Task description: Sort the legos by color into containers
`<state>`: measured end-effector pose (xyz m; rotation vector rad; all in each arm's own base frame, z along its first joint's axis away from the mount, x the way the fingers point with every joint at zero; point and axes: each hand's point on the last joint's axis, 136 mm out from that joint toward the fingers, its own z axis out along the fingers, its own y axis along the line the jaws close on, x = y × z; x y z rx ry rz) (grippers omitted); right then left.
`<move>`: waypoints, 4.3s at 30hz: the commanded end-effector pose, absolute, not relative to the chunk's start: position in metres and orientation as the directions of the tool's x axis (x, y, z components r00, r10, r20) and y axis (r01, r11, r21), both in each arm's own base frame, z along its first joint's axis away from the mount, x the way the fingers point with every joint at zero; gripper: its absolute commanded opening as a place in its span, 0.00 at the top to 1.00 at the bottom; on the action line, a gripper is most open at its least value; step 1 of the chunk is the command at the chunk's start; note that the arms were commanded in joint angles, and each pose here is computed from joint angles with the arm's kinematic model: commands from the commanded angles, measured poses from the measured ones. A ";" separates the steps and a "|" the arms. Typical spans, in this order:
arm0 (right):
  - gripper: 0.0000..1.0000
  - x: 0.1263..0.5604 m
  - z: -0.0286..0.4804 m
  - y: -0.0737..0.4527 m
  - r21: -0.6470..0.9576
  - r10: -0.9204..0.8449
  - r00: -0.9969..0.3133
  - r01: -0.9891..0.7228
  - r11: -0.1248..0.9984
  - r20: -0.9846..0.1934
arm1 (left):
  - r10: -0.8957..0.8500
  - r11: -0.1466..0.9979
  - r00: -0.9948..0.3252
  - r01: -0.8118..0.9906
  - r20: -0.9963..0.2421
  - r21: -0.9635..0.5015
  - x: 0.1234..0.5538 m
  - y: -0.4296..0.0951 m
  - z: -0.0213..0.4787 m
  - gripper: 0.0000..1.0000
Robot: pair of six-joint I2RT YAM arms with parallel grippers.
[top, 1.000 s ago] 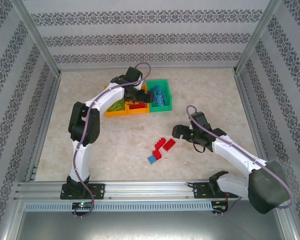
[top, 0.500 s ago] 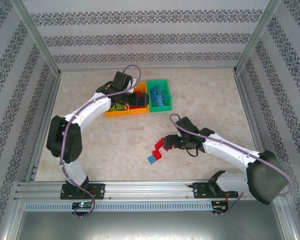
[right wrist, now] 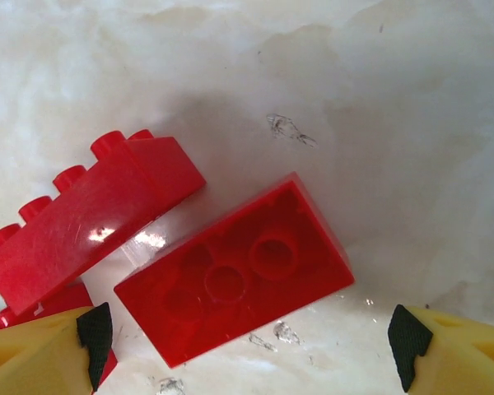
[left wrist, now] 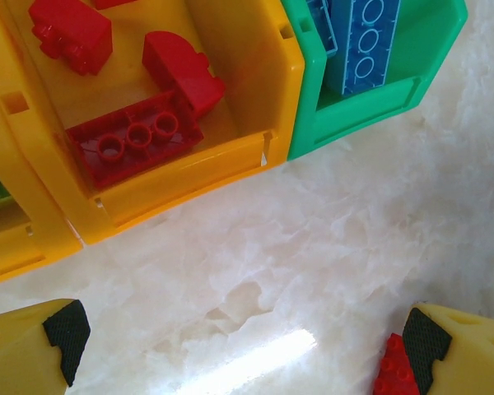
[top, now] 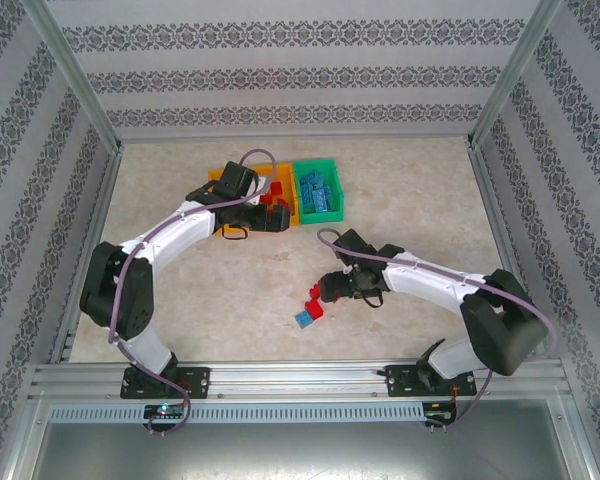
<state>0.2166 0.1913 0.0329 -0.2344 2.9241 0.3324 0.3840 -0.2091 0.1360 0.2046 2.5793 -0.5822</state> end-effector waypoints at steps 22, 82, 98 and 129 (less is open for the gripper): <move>0.34 0.229 0.014 0.195 0.100 -0.059 -0.995 -0.066 0.993 -0.075 | 0.030 0.929 -0.842 0.222 -0.538 -0.296 0.374 -0.191 0.144 0.01; 0.69 0.465 0.145 0.336 0.519 0.093 -0.920 -0.129 0.845 -0.380 | 0.195 0.911 -0.822 0.354 -0.536 -0.212 0.298 -0.181 0.109 0.00; 0.20 0.493 0.148 0.343 0.576 0.138 -0.919 -0.110 0.810 -0.369 | 0.416 0.802 -0.730 0.575 -0.542 -0.159 0.276 -0.254 0.104 0.00; 0.15 0.356 0.171 0.143 0.478 0.325 -0.828 0.080 0.875 -0.457 | 0.765 0.568 -0.567 0.817 -0.306 -0.097 0.279 -0.337 0.018 0.65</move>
